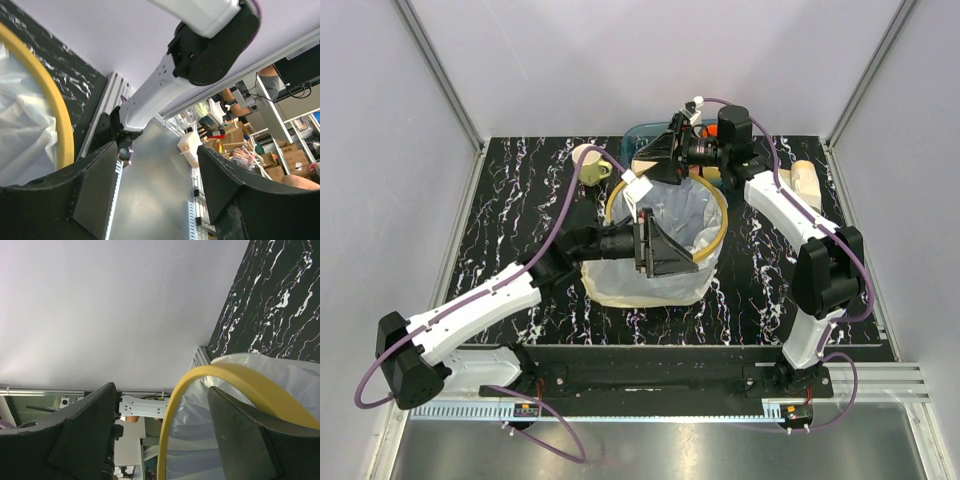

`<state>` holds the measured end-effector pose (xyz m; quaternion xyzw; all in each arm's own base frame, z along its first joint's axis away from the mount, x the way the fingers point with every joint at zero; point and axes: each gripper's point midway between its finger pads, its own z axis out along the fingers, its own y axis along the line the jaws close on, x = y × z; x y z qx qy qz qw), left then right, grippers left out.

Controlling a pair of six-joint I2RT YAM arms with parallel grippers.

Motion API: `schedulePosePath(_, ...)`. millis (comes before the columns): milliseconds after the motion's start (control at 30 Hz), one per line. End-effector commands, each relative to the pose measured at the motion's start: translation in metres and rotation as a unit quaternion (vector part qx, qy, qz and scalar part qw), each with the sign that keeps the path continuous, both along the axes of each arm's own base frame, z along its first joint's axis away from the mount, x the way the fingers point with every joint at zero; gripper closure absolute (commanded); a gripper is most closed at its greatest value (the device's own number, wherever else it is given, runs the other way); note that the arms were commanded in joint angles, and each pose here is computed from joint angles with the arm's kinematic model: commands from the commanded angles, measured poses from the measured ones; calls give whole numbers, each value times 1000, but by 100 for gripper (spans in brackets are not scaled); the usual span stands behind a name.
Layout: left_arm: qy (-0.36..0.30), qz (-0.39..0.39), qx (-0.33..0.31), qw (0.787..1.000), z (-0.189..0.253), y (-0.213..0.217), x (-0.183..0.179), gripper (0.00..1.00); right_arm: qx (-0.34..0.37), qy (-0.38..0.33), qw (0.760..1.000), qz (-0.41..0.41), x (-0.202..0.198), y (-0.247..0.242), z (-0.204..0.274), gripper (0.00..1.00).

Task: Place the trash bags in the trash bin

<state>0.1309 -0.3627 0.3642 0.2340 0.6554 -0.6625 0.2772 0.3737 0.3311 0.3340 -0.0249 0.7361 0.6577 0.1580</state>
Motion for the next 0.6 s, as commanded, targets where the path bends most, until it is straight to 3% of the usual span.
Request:
schedulePosePath(0, 83, 19, 33, 996, -14, -7, 2, 32, 4, -8, 1000, -4, 4, 1, 4, 17)
schedulePosePath(167, 163, 46, 87, 982, -69, -6, 10, 33, 6, -3, 1000, -6, 6, 1, 2, 17)
schedulePosePath(367, 235, 61, 117, 963, -101, -3, 7, 34, 4, 7, 1000, -5, 5, 2, -5, 17)
schedulePosePath(467, 213, 54, 104, 970, -90, -2, 6, 35, 3, 6, 1000, -4, 5, 2, -6, 17)
schedulePosePath(567, 117, 45, 55, 991, -36, -8, 13, 35, 9, -6, 1000, 0, 2, 2, 3, 17)
